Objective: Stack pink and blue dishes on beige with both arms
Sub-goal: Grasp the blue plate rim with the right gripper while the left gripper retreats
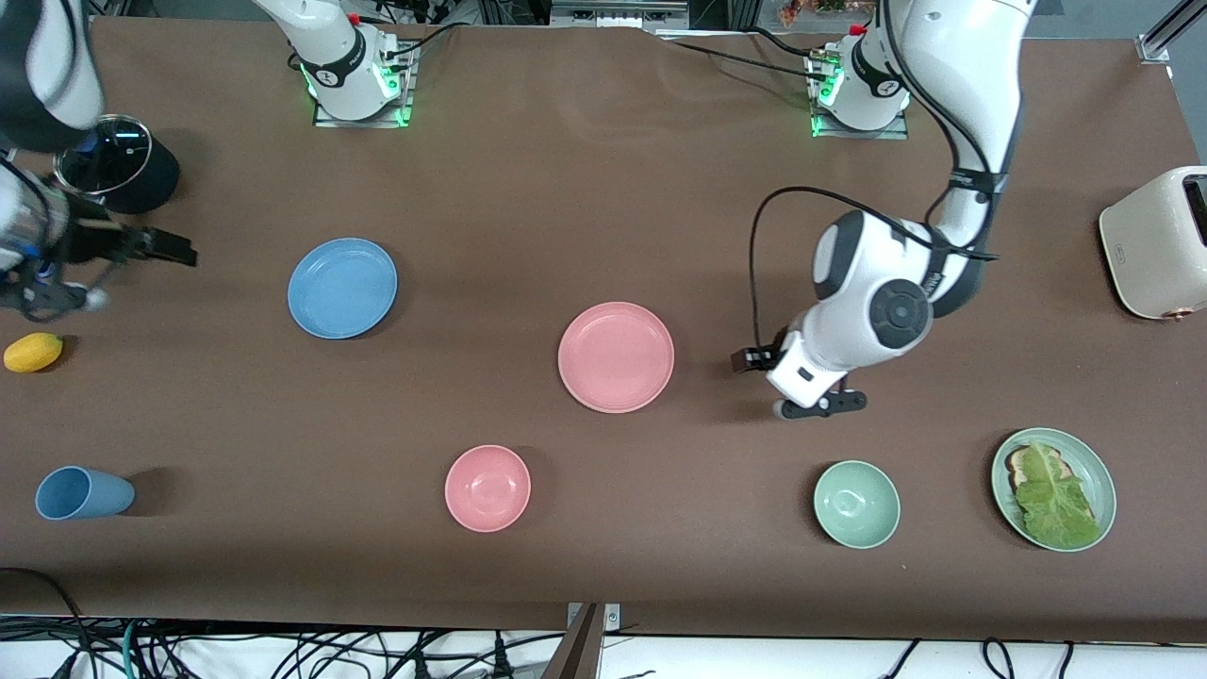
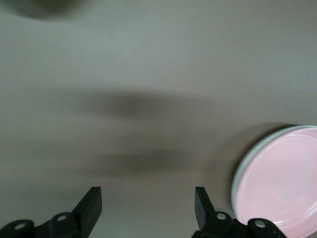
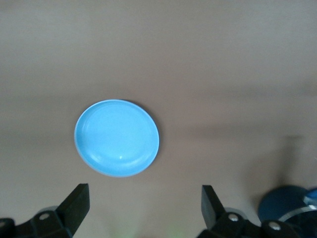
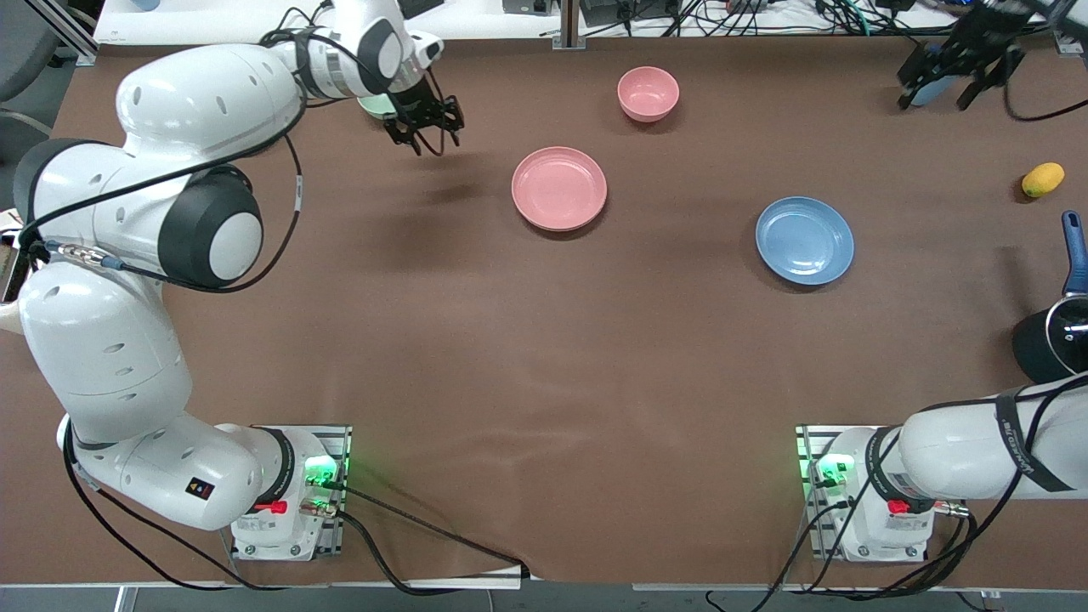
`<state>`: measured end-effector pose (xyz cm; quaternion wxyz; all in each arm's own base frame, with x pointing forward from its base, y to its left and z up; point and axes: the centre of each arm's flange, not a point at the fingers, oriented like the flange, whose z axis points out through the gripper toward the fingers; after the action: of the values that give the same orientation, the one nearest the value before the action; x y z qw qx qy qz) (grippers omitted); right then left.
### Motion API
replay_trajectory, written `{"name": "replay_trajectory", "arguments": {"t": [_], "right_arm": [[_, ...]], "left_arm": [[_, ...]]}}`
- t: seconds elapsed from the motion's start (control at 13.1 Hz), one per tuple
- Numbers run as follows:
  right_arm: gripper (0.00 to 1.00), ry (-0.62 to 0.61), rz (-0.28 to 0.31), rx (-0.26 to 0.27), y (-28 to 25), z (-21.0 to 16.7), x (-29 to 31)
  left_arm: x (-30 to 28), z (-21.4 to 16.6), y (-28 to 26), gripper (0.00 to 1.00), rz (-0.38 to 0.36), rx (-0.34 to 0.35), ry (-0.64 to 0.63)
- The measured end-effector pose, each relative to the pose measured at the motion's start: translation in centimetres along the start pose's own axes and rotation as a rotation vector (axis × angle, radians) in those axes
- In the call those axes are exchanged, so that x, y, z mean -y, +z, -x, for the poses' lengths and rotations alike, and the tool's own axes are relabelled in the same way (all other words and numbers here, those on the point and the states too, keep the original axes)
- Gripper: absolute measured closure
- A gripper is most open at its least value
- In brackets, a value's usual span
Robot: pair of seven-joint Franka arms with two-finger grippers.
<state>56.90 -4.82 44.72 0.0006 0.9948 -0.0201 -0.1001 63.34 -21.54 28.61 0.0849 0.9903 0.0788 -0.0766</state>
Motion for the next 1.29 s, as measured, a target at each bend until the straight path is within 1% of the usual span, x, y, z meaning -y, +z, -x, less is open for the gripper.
{"name": "replay_trajectory", "arguments": {"t": [0.08,0.15,0.23,0.3,0.38,0.53,0.61,0.76,0.99,1.14,1.29], "right_arm": [[0.00,0.002,-0.001,0.003,3.1,-0.1,0.0],[0.00,0.011,-0.009,0.010,6.0,0.2,-0.1],[0.00,0.029,-0.032,0.009,8.6,0.7,-0.3],[0.00,0.056,-0.056,-0.007,11.1,1.2,-0.9],[0.00,0.079,-0.070,-0.027,13.6,1.8,-1.4],[0.00,0.108,-0.081,-0.036,17.8,2.9,-1.8],[0.00,0.120,-0.091,-0.029,19.2,3.1,-1.7],[0.00,0.112,-0.131,-0.016,21.0,3.0,-1.7],[0.00,0.056,-0.223,-0.007,23.3,3.0,-2.5],[0.00,0.019,-0.270,-0.014,25.1,3.0,-3.7],[0.01,0.003,-0.307,-0.017,26.7,3.1,-4.8]], "left_arm": [[1.5,-0.6,-0.3,0.10,0.000,0.009,-0.008],[2.9,-1.1,-0.7,0.01,0.001,0.017,-0.014],[4.4,-1.6,-1.1,0.01,0.003,0.024,-0.011],[6.0,-2.1,-1.8,0.00,0.007,0.029,-0.002],[7.9,-2.7,-2.7,0.00,0.006,0.033,0.014],[11.5,-3.6,-4.3,0.00,-0.009,0.042,0.038],[13.0,-4.0,-4.9,0.00,-0.020,0.045,0.038],[16.0,-4.6,-6.0,0.00,-0.057,0.054,0.028],[19.6,-5.2,-8.6,0.00,-0.093,0.076,0.000],[21.0,-5.3,-10.7,0.00,-0.101,0.090,-0.016],[21.1,-5.2,-13.0,0.00,-0.097,0.109,-0.017]]}}
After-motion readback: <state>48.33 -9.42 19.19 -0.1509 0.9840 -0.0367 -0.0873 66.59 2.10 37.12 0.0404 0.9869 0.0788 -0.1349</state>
